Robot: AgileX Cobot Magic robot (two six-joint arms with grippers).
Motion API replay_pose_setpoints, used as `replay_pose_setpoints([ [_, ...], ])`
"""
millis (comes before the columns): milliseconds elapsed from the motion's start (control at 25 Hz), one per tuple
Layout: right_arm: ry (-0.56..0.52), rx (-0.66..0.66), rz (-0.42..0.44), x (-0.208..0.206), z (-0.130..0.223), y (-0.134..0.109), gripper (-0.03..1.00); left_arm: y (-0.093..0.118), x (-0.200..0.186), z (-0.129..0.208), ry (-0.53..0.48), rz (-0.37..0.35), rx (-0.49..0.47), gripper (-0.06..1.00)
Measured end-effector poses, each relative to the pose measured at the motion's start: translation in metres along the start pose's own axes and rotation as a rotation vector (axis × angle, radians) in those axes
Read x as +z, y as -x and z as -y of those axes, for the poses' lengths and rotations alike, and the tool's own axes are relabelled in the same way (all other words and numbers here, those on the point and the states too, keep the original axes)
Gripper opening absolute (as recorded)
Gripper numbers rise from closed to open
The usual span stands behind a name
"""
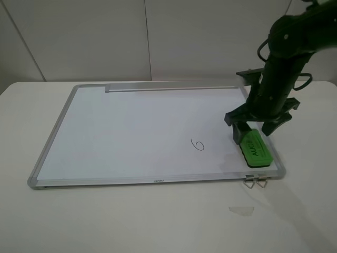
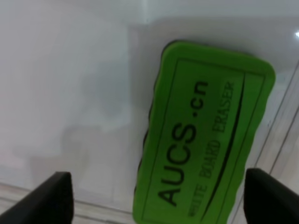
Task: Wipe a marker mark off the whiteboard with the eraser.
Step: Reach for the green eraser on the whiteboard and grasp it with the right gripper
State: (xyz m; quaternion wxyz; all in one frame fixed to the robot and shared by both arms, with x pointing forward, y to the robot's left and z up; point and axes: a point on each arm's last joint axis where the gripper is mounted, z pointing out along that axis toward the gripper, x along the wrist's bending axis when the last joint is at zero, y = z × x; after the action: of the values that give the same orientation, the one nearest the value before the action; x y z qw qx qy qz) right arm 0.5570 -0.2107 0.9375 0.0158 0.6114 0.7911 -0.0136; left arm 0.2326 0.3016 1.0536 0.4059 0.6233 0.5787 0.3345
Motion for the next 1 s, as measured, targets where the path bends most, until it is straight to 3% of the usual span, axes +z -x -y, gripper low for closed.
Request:
replay_pose_setpoints([
  [320, -0.036, 0.032, 0.037, 0.03, -0.007, 0.005, 0.77, 0.0, 0.0, 0.0, 0.0, 0.0, 0.0, 0.69],
  [640, -0.058, 0.134, 0.024, 0.037, -0.006, 0.037, 0.77, 0.0, 0.0, 0.0, 0.0, 0.0, 0.0, 0.69],
  [1000, -0.025, 0.162, -0.042, 0.037, -0.009, 0.031, 0.77, 0.0, 0.0, 0.0, 0.0, 0.0, 0.0, 0.69],
])
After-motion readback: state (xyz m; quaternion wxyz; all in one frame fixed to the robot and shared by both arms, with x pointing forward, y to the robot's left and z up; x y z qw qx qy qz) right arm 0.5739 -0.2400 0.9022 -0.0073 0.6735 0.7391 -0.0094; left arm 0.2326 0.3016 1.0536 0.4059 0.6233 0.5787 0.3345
